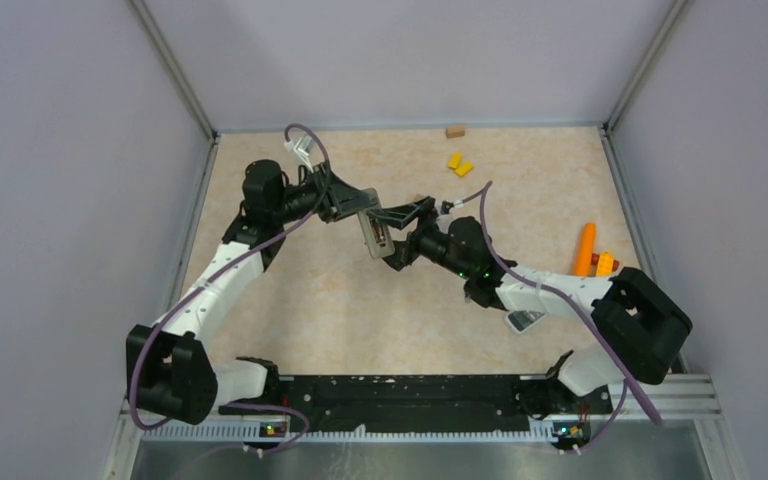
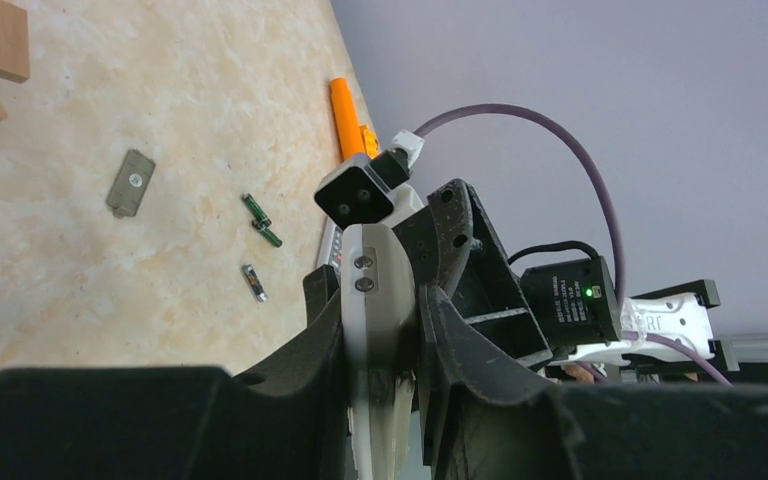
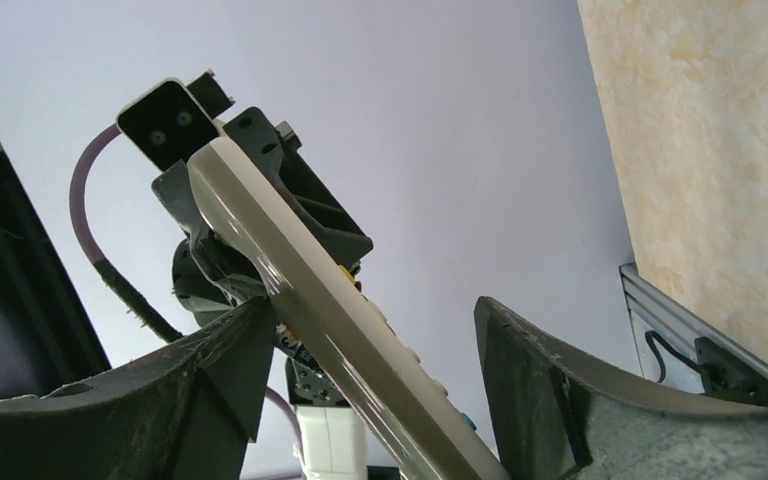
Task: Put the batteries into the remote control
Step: Load the battery into the remote control.
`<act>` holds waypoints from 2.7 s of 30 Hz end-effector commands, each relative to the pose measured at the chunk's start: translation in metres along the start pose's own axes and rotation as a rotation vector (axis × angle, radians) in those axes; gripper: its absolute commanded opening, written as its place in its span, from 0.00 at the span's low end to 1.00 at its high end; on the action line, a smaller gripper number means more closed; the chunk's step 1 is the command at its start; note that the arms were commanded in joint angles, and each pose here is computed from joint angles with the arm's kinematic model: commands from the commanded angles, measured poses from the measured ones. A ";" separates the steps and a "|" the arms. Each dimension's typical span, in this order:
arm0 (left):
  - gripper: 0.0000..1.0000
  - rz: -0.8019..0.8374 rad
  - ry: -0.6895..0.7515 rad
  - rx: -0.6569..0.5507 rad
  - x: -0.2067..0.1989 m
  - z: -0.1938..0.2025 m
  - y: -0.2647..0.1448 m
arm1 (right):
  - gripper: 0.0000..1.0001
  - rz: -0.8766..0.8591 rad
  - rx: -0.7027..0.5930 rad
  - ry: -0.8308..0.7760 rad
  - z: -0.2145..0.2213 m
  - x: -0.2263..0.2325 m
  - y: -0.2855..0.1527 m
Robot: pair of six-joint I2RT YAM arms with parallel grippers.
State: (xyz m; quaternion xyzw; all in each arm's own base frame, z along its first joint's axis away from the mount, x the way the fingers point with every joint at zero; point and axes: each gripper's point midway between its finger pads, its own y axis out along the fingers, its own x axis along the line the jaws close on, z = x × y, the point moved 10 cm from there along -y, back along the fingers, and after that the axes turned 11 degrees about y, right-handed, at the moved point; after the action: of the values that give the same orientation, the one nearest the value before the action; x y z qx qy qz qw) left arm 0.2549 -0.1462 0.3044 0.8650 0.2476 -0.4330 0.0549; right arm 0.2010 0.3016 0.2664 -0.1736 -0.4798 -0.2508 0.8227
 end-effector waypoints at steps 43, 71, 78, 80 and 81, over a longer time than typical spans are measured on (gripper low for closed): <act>0.00 0.106 0.243 0.047 -0.021 -0.008 -0.029 | 0.90 -0.189 0.313 -0.685 0.000 0.004 -0.042; 0.00 0.178 0.282 0.121 -0.017 0.005 -0.033 | 0.32 0.197 0.023 -1.401 0.027 0.017 -0.018; 0.00 0.176 0.286 0.120 -0.017 0.005 -0.034 | 0.31 0.208 0.021 -1.414 0.026 0.016 -0.022; 0.00 0.159 0.292 0.114 -0.016 0.005 -0.033 | 0.46 0.191 0.035 -1.414 0.031 0.022 -0.026; 0.00 0.150 0.302 0.107 -0.014 0.005 -0.033 | 0.53 0.174 0.038 -1.410 0.033 0.026 -0.028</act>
State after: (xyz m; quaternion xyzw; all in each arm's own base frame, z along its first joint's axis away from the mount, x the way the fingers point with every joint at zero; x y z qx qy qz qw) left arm 0.2322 -0.1267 0.3073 0.9255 0.1613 -0.3425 -0.0046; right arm 0.1752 0.2962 0.2869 -0.3151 -0.8787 0.0028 0.3586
